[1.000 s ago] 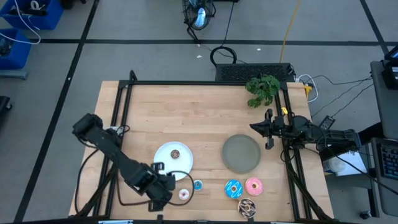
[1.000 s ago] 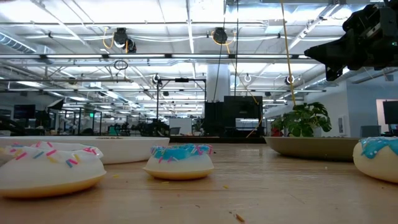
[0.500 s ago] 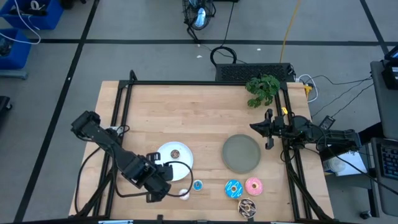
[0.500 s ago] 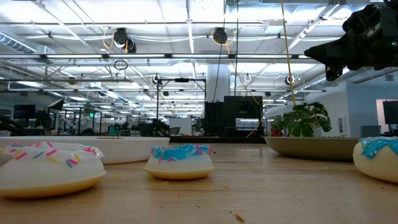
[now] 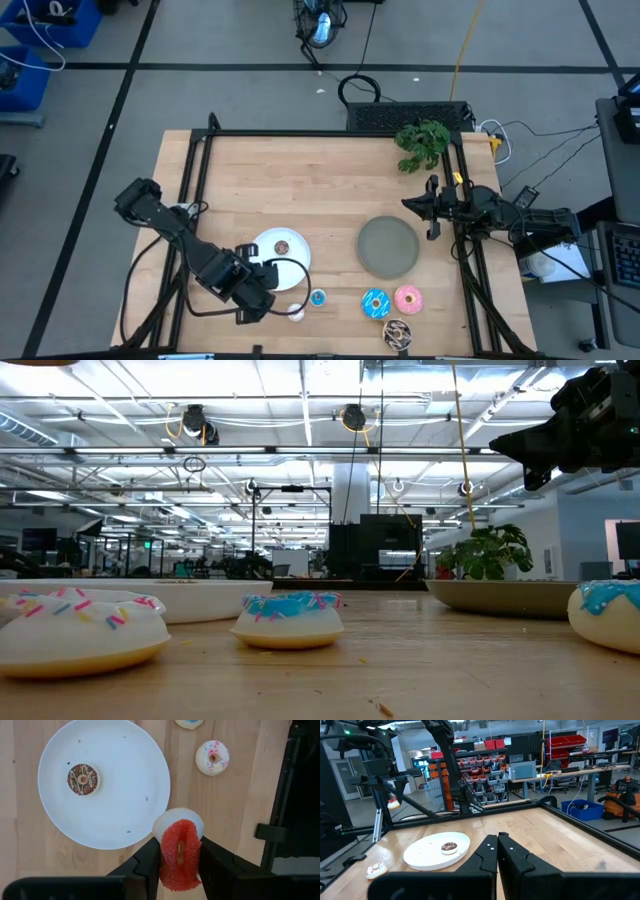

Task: Pick & Place donuts
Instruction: Put the small orange donut on the white plate

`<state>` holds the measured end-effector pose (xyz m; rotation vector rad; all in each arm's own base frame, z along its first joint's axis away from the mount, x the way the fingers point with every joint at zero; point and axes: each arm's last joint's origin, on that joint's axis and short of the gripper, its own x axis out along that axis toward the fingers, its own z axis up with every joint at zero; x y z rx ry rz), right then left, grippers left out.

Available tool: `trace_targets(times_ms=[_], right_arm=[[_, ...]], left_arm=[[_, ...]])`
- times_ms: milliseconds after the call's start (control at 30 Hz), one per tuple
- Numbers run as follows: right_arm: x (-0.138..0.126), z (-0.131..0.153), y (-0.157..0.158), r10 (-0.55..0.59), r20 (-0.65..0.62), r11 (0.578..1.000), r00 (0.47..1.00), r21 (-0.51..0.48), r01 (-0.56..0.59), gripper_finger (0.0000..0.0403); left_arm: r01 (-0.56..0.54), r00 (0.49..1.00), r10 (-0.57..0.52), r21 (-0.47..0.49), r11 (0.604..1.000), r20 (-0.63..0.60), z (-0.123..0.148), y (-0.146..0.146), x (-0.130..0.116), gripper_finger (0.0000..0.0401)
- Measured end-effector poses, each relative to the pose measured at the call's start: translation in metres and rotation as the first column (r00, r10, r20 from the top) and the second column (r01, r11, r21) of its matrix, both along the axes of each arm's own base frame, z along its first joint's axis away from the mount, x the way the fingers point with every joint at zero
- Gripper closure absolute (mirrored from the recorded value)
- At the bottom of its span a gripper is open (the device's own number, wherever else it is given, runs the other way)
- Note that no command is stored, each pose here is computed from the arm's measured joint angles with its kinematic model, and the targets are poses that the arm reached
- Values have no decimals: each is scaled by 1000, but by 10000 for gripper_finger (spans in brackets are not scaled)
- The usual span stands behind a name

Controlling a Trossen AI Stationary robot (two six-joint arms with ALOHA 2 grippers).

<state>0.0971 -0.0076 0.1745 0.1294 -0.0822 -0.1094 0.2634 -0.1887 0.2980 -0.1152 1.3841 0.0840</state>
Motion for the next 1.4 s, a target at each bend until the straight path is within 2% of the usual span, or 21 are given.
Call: trace_targets(times_ms=[300,433,633,867,933,1200,1400], right_arm=[[0,0,0,0,0,1000,1000,0,0,403],[0,0,0,0,0,1000,1000,-1,0,403],[0,0,0,-1,-1,1000,1000,-10,1,403],[0,0,0,-1,-1,1000,1000,-11,1,403],[0,0,0,-1,-1,1000,1000,-11,1,403],[0,0,0,-1,-1,1000,1000,-11,1,403],[0,0,0,-1,-1,1000,1000,-11,1,403]], left_arm=[[-72,992,88,162,984,-93,-1,42,8,281],[-58,996,67,158,986,-55,-2,59,21,281],[53,999,-52,109,993,-11,-11,85,39,281],[-18,998,24,104,994,-57,-26,119,35,281],[-20,998,25,73,997,-57,-36,121,30,281],[-52,988,58,47,998,-142,-82,105,10,281],[-26,994,25,-5,1000,-102,-100,86,6,281]])
